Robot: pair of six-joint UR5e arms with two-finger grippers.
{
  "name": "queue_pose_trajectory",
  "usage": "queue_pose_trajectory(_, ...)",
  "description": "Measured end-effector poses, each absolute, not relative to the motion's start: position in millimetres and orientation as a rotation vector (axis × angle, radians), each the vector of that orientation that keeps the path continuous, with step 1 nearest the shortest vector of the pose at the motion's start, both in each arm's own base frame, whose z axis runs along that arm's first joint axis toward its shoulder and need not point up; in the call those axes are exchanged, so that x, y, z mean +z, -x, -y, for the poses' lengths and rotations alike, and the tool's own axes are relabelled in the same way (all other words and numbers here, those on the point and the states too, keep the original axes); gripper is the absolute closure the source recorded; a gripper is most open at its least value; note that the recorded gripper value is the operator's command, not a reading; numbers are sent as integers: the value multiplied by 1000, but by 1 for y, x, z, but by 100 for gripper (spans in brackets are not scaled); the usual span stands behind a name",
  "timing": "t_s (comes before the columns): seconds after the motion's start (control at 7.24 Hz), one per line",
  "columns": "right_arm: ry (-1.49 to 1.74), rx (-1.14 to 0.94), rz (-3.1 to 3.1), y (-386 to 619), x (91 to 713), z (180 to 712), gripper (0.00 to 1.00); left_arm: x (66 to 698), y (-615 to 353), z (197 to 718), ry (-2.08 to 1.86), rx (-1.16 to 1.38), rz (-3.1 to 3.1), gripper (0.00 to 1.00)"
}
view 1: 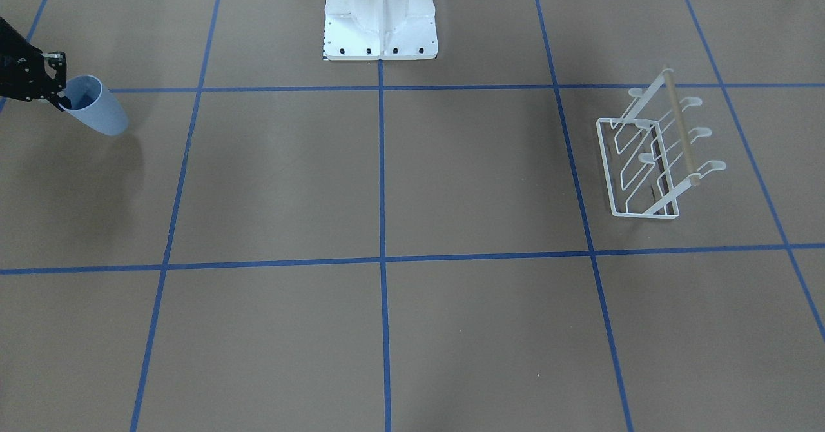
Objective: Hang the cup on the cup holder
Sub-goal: 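Grip the cup rim with the right gripper and lift it toward the table center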
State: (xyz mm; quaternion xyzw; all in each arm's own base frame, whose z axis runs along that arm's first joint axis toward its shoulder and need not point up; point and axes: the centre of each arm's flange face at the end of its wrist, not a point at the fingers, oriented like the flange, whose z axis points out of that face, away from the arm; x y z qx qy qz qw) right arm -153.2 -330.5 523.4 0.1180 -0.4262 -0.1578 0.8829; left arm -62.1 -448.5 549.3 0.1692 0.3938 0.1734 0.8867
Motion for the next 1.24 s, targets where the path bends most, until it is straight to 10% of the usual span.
queue_pose_trajectory(1.24,-451,-56,1374,196,297,452,100,352,-17,531,-462,217,-1200,1)
